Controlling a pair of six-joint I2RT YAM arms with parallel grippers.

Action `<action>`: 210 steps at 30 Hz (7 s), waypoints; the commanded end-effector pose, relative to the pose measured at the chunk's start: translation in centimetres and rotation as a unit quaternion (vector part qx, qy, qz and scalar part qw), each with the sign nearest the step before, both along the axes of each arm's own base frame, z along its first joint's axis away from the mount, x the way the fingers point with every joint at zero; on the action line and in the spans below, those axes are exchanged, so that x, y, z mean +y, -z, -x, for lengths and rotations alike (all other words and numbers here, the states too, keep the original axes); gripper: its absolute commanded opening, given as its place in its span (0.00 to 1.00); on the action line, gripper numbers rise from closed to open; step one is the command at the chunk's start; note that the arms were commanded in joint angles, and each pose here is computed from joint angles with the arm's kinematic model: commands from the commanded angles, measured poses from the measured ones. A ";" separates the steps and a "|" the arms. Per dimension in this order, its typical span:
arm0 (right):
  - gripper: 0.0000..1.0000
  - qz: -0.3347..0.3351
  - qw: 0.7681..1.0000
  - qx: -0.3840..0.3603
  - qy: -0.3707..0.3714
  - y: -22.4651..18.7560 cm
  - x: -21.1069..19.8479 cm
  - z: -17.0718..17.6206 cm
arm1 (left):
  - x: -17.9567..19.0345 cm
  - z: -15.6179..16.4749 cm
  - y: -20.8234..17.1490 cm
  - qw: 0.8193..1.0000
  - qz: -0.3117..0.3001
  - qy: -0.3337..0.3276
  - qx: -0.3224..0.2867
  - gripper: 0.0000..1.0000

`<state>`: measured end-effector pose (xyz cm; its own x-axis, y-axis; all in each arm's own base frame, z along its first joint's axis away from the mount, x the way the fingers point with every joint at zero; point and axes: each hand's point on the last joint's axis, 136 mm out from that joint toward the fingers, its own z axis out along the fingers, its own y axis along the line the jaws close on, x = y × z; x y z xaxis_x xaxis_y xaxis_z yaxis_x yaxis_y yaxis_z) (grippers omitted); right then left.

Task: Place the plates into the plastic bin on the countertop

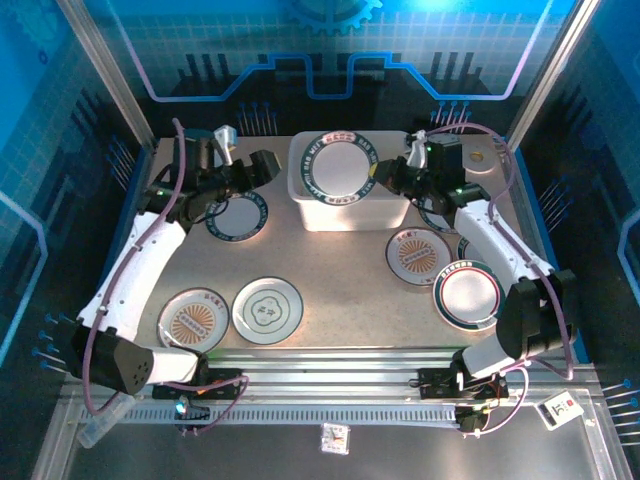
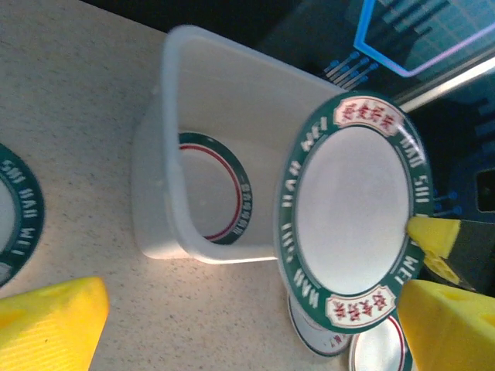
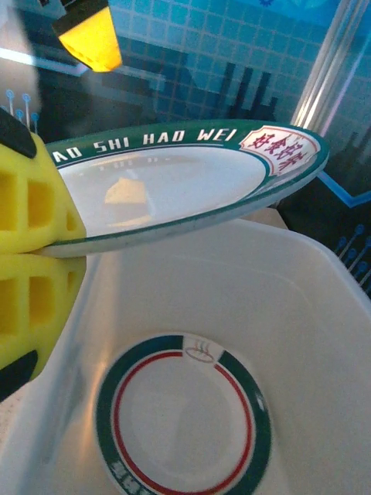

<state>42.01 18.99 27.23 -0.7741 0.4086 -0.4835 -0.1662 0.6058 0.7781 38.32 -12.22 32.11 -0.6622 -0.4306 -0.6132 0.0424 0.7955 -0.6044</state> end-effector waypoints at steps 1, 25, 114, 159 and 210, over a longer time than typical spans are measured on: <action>0.00 0.025 0.999 -0.023 0.005 -1.1 -1.2 -1.9 | 1.9 0.5 -0.6 1.000 -0.007 -0.015 -0.008 0.97; 0.00 0.111 0.992 0.046 -0.049 7.6 1.6 -7.5 | 3.2 3.1 6.5 0.997 -0.013 -0.015 0.068 0.97; 0.90 0.195 0.979 -0.036 -0.049 -1.3 2.0 6.6 | 15.0 6.3 16.9 0.956 0.004 -0.207 0.207 0.98; 0.87 0.199 0.979 -0.003 -0.031 3.4 1.4 9.4 | 15.1 -2.5 28.2 0.933 0.096 -0.185 0.293 0.62; 0.87 0.161 0.985 -0.059 -0.024 -0.9 -0.3 13.3 | 12.9 0.0 16.0 0.966 0.121 -0.157 0.169 0.01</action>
<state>28.94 17.93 28.12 -0.7098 0.1926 -0.6775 -0.2584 0.8237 0.5048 39.10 1.83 13.83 -0.6165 -0.7461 -0.2513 -0.4543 0.5979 -0.6604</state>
